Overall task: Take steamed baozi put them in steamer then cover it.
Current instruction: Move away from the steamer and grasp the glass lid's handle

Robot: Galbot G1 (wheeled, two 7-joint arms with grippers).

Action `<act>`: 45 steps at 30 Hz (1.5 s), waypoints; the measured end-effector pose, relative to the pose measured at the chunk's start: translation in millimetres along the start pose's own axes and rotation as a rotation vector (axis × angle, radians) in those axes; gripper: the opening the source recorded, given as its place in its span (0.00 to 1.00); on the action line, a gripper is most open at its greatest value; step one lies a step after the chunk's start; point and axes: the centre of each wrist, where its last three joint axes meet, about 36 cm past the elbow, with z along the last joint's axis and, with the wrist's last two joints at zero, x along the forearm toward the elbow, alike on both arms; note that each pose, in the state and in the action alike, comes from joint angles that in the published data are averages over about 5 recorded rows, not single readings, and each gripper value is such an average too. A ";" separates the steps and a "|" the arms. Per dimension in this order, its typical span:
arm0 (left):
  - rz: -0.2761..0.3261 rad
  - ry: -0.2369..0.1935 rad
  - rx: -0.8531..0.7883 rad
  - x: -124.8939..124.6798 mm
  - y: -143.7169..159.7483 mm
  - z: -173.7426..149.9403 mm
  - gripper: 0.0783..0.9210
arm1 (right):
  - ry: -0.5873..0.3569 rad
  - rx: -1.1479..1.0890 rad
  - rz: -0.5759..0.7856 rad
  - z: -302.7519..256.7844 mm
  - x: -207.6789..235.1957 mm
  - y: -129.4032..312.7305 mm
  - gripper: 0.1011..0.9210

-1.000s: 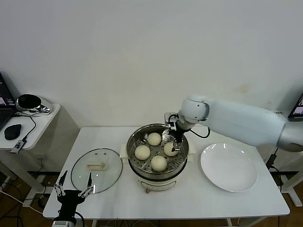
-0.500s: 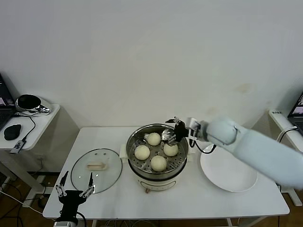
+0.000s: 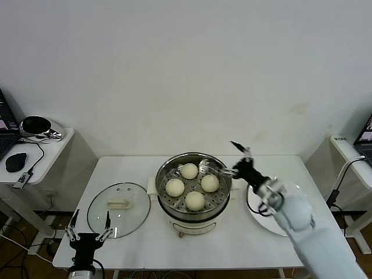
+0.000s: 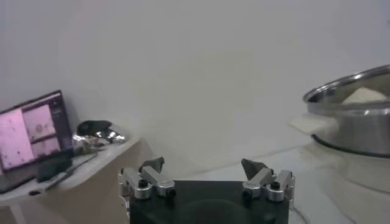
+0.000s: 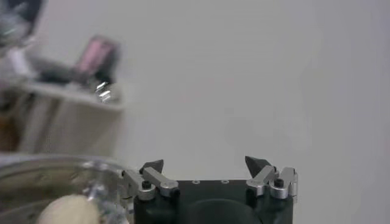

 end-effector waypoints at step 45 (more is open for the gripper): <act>0.281 -0.246 -1.185 -171.7 17.3 107.1 0.88 | 0.294 -0.014 0.677 36.2 260.6 24.6 0.88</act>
